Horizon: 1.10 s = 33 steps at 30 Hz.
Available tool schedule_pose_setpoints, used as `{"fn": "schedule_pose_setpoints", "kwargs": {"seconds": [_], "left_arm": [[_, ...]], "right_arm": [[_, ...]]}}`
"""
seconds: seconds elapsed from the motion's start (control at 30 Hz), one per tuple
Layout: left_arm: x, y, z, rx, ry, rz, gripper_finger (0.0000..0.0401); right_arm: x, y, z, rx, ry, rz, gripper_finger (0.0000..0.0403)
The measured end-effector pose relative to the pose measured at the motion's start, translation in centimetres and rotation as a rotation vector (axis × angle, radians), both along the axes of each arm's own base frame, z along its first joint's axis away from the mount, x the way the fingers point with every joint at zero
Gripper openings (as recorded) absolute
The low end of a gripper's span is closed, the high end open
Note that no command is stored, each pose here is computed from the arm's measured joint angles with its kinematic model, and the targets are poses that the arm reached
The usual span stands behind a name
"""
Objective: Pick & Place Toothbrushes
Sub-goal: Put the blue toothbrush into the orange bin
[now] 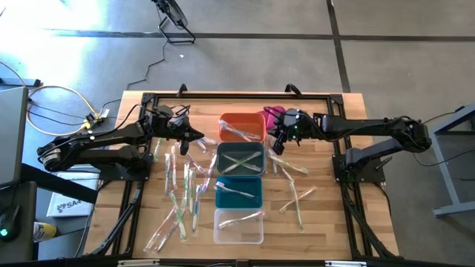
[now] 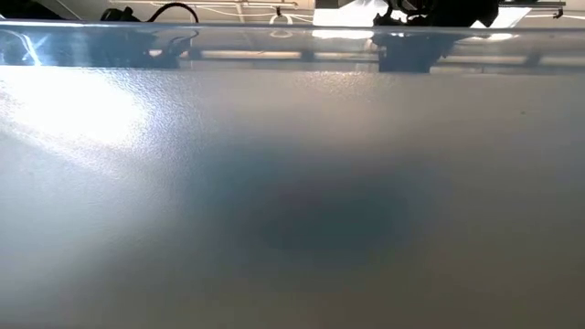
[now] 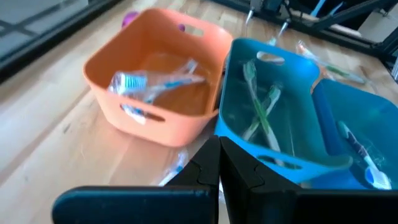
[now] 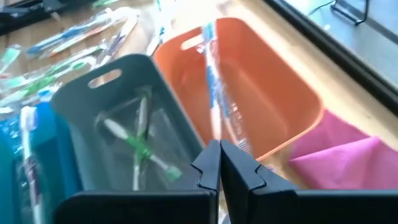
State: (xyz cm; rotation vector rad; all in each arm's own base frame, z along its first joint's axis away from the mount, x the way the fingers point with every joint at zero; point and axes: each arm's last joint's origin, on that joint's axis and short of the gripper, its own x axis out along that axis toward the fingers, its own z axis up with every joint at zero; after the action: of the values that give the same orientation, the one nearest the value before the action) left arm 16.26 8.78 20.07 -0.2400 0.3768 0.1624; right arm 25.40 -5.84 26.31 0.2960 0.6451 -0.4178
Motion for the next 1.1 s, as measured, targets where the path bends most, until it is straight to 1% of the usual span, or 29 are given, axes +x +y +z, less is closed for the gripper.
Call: {"fn": "schedule_pose_setpoints", "kwargs": {"seconds": [0.13,0.2,0.37,0.53,0.73,0.87,1.0,1.1], "left_arm": [[-0.1,-0.1,-0.3,-0.034,0.027,0.007,0.0001],[-0.2,-0.1,-0.4,-0.041,0.038,0.008,0.0001],[-0.2,-0.1,-0.4,-0.043,0.040,0.008,0.0001],[-0.2,-0.1,-0.4,-0.038,0.040,0.006,0.0001],[-0.2,-0.1,-0.4,-0.038,0.039,0.006,0.0001],[-0.2,-0.1,-0.4,-0.035,0.035,0.006,0.0001],[-0.1,-0.1,-0.3,-0.033,0.031,0.006,0.0001],[-0.1,-0.1,-0.3,-0.032,0.031,0.007,0.0001]], "right_arm": [[0.0,-1.1,0.3,-0.045,-0.020,-0.002,0.0004],[-0.1,-1.6,0.4,-0.053,-0.038,0.017,0.0004],[-0.4,-2.5,0.3,-0.032,-0.025,0.079,0.0004],[-0.9,-2.7,-0.9,0.003,0.007,0.109,0.0004],[-1.5,-2.5,-2.6,0.051,0.050,0.086,0.0004],[-1.5,-2.5,-2.7,0.095,0.035,0.045,0.0004],[-1.5,-2.5,-2.7,0.101,0.032,0.040,0.0004],[-1.5,-2.4,-2.7,0.126,0.024,0.023,0.0004]]}}
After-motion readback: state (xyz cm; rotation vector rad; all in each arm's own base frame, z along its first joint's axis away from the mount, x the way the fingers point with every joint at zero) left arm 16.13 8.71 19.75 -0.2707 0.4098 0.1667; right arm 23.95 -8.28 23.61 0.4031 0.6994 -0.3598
